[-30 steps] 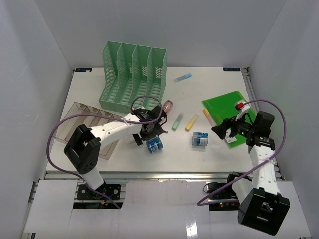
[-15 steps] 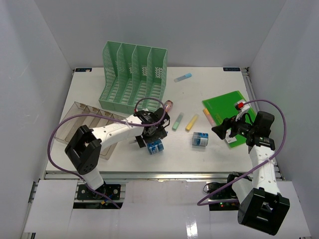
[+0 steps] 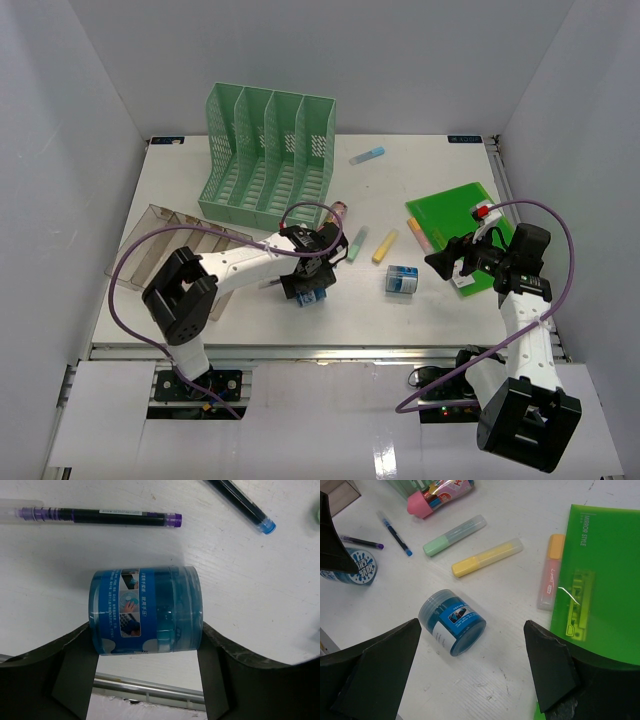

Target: Organize the desk

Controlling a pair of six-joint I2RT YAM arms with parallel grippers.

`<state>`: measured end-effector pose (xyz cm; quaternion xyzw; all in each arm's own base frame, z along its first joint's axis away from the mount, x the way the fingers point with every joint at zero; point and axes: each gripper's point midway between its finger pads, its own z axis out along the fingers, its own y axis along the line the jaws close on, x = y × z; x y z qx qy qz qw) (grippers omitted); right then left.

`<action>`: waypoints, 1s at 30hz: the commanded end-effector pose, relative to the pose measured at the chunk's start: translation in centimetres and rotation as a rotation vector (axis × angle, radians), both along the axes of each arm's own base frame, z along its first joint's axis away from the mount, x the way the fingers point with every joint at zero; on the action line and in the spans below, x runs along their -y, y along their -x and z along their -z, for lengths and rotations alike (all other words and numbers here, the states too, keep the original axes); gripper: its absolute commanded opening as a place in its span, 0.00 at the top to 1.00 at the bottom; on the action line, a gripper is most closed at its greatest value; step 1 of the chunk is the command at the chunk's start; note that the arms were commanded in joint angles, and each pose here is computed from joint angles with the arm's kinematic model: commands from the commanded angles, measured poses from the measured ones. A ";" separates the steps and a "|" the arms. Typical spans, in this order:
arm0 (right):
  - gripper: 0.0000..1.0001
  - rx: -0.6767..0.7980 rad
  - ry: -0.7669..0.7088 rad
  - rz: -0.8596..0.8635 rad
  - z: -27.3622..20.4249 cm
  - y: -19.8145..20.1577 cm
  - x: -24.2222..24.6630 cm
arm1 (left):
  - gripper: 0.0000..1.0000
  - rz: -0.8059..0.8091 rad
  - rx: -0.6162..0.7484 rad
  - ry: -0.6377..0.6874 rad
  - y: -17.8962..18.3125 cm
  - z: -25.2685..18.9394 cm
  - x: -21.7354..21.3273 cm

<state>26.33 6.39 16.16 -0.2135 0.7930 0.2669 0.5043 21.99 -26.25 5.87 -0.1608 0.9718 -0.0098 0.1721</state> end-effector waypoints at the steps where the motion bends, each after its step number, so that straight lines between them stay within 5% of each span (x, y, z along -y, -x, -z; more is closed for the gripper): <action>1: 0.10 0.046 0.014 -0.003 -1.4 -0.7 0.2 | 0.32 -0.002 0.042 -0.003 -0.4 -0.7 -0.4; 9: 0.10 0.046 0.015 -0.002 -1.4 -0.6 0.2 | 1.00 0.024 0.183 -0.097 -2.1 -4.3 -2.9; 15: 0.10 0.049 0.014 -0.005 -1.6 -0.6 0.1 | 1.00 0.010 0.307 -0.238 -4.7 -9.1 -8.2; 20: 0.10 0.052 0.015 -0.007 -1.7 -0.5 0.1 | 1.00 -0.119 0.365 -0.196 -8.1 -12.0 -16.0; 30: 0.10 0.021 0.007 -0.011 -0.9 -0.6 0.1 | 1.00 -0.550 0.574 -0.238 -15.3 -18.4 -32.8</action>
